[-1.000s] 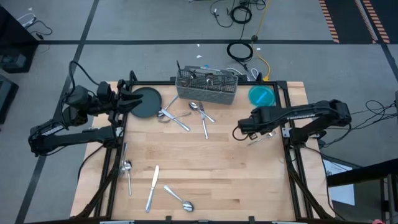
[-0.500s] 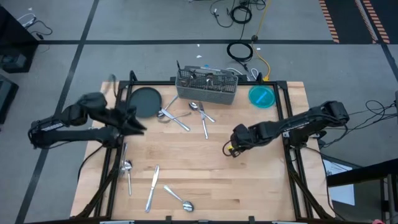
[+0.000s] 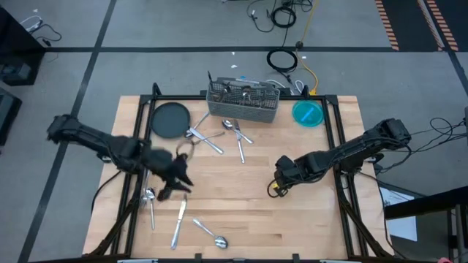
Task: Sort silverware
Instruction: Put the knife into the silverware basket
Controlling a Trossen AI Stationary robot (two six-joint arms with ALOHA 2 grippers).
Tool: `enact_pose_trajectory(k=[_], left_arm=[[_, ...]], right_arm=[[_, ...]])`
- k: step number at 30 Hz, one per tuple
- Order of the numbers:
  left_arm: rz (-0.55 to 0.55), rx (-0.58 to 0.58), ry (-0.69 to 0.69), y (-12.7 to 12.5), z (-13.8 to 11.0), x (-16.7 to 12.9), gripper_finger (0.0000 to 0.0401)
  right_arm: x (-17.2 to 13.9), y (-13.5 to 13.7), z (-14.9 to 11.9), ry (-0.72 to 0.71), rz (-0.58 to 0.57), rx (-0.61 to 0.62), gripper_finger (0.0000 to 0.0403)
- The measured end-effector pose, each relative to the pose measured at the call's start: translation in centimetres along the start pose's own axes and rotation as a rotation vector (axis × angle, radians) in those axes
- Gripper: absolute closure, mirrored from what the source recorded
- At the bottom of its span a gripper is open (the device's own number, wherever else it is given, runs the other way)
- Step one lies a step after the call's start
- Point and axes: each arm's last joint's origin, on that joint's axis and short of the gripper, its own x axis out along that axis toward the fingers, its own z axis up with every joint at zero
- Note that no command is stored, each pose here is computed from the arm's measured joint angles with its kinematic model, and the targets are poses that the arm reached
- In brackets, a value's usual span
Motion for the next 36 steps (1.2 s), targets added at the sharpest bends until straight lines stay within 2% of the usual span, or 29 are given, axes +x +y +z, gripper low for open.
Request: enact_pose_trajectory(k=[4,6,9,12,17,19,24,28,36], left_arm=[[0.171,-0.069,0.246,-1.7,-3.0,2.6,0.0293],[0.224,-0.126,0.268,-2.9,-3.9,3.4,0.0293],[0.235,-0.225,0.239,-5.5,-5.1,4.7,0.0293],[0.284,-0.410,0.160,-7.8,-6.5,5.8,0.0293],[0.383,-0.832,0.036,-10.1,-9.4,8.0,0.0293],[0.428,-0.980,0.047,-10.6,-10.7,9.1,0.0293],[0.585,-1.208,0.135,-12.3,-11.9,11.8,0.0293],[0.688,-1.241,0.152,-13.6,-11.1,13.8,0.0293],[0.919,-1.156,0.165,-14.9,-10.0,17.1,0.0293]], right_arm=[[-0.1,0.3,-0.7,0.008,0.007,-0.047,0.0369],[-0.1,0.5,-1.1,0.010,0.010,-0.078,0.0369],[-0.2,0.7,-1.5,0.014,0.014,-0.118,0.0369],[-0.2,0.7,-1.8,0.014,0.014,-0.153,0.0369],[-0.2,0.8,-1.8,0.013,0.014,-0.187,0.0369],[-0.2,0.8,-1.8,0.010,0.016,-0.210,0.0369],[-0.2,0.8,-1.8,0.006,0.015,-0.267,0.0369],[-0.2,0.8,-1.7,-0.013,0.005,-0.314,0.0369],[-0.2,0.8,-1.6,-0.042,-0.012,-0.384,0.0369]])
